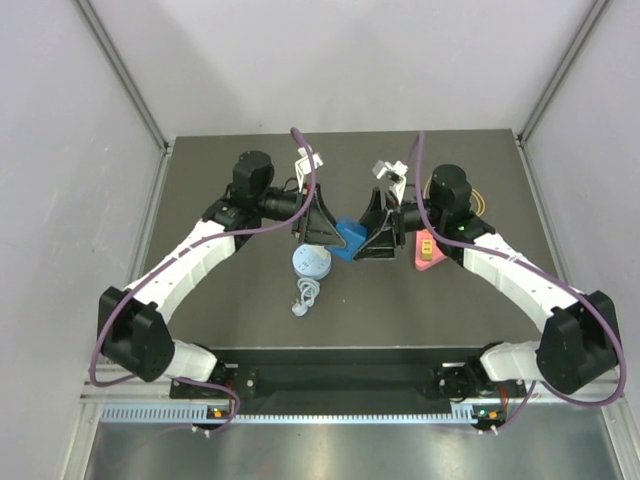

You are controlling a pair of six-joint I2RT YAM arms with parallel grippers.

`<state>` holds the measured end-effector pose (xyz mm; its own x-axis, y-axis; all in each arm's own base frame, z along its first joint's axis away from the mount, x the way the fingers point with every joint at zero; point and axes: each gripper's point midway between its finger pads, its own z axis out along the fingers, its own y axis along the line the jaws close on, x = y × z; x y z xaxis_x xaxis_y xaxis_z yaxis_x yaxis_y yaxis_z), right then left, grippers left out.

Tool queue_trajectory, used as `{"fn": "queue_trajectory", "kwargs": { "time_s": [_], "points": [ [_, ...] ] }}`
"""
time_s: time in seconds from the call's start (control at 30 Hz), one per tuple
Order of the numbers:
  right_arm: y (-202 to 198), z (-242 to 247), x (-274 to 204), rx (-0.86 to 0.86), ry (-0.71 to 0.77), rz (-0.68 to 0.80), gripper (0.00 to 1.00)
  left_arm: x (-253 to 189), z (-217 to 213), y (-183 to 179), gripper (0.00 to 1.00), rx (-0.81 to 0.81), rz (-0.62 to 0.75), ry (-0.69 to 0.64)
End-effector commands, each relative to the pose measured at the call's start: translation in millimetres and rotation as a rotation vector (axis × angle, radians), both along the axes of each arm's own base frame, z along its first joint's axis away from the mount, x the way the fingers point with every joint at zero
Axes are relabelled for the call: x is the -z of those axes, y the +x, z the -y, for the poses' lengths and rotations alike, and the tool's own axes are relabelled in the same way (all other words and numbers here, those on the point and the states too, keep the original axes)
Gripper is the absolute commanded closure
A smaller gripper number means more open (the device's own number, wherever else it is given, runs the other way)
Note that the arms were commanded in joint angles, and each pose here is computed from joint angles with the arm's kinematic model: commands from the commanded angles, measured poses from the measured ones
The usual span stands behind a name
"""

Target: Insert the plug

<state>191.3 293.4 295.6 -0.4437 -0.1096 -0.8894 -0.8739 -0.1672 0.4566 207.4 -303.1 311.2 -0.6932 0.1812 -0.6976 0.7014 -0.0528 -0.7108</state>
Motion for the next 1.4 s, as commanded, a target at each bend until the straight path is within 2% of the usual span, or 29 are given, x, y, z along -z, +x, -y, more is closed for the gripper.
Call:
{"fn": "queue_trajectory", "kwargs": {
  "time_s": [0.0, 0.03, 0.07, 0.1, 0.13, 0.17, 0.2, 0.23, 0.27, 0.3, 0.37, 0.4, 0.47, 0.5, 0.53, 0.57, 0.6, 0.77, 0.9, 0.97, 1.03, 1.1, 1.37],
  "points": [
    [-1.2, -4.6, -9.7, -0.025, 0.050, 0.090, 1.00, -7.0, 0.7, -6.3, 0.32, 0.053, 0.054, -0.044],
    [-0.8, -4.9, -8.3, -0.025, 0.048, 0.086, 1.00, -9.4, 0.5, -7.1, 0.37, 0.056, 0.062, -0.053],
    [-0.5, -5.6, -5.8, -0.028, 0.045, 0.081, 1.00, -12.6, 0.1, -8.5, 0.52, 0.059, 0.070, -0.063],
    [-0.9, -5.3, -3.4, -0.029, 0.041, 0.079, 1.00, -13.8, -1.0, -12.0, 0.60, 0.060, 0.036, -0.065],
    [0.8, -5.0, -1.6, -0.025, 0.038, 0.077, 0.95, -22.7, -1.3, -12.2, 0.68, 0.059, 0.081, -0.096],
    [3.4, -5.1, 4.6, -0.013, 0.021, 0.066, 0.88, -25.8, -2.0, -14.4, 0.76, 0.057, 0.052, -0.097],
    [6.0, -4.3, 6.9, -0.003, 0.012, 0.064, 0.76, -27.2, -1.3, -13.7, 0.90, 0.045, 0.052, -0.100],
    [8.3, -4.0, 7.9, 0.005, 0.007, 0.065, 0.73, -28.8, -1.5, -13.0, 1.00, 0.037, 0.049, -0.101],
    [13.7, -4.7, 8.8, 0.026, 0.002, 0.069, 0.68, -28.8, -1.5, -12.7, 1.00, 0.030, 0.036, -0.096],
    [15.6, -4.1, 9.7, 0.038, -0.008, 0.057, 0.52, -29.8, -1.7, -13.0, 1.00, 0.027, 0.035, -0.094],
    [23.6, -2.3, 7.5, 0.077, -0.012, 0.059, 0.43, -25.5, -2.3, -13.0, 1.00, 0.000, 0.002, -0.068],
    [26.5, -0.7, 8.0, 0.098, -0.021, 0.048, 0.35, -24.3, -3.1, -10.4, 1.00, -0.014, 0.030, -0.061],
    [38.5, 5.8, 7.7, 0.171, -0.032, 0.039, 0.25, -14.1, -4.9, -3.8, 1.00, -0.076, 0.029, -0.002],
    [43.1, 9.2, 8.6, 0.200, -0.038, 0.031, 0.14, -3.1, -9.0, -4.2, 1.00, -0.094, 0.038, 0.053],
    [52.7, 16.8, 14.2, 0.258, -0.056, 0.001, 0.09, 4.7, -11.0, 5.5, 1.00, -0.160, 0.065, 0.099],
    [55.8, 21.5, 13.2, 0.288, -0.056, -0.003, 0.01, 10.0, -14.0, 8.1, 1.00, -0.172, 0.119, 0.123],
    [60.4, 26.2, 15.0, 0.322, -0.059, -0.015, 0.00, 19.6, -18.5, 7.5, 1.00, -0.190, 0.104, 0.167],
    [74.8, 51.8, 23.9, 0.485, -0.067, -0.065, 0.00, 43.8, -39.3, 19.2, 1.00, -0.304, 0.241, 0.300],
    [78.0, 62.5, 26.1, 0.575, -0.095, -0.085, 0.00, 69.9, -84.0, 51.5, 1.00, -0.517, 0.400, 0.561],
    [75.7, 65.3, 24.8, 0.597, -0.095, -0.079, 0.00, 77.9, -105.4, 57.5, 1.00, -0.559, 0.443, 0.683],
    [75.9, 68.3, 22.9, 0.624, -0.096, -0.082, 0.00, 93.8, -129.9, 65.4, 1.00, -0.607, 0.449, 0.842],
    [75.5, 69.4, 20.8, 0.636, -0.096, -0.086, 0.00, 103.1, -141.5, 69.8, 1.00, -0.621, 0.445, 0.923],
    [70.3, 71.3, 20.7, 0.650, -0.085, -0.106, 0.00, 145.0, -137.9, 49.1, 1.00, -0.493, 0.425, 0.923]
  ]
}}
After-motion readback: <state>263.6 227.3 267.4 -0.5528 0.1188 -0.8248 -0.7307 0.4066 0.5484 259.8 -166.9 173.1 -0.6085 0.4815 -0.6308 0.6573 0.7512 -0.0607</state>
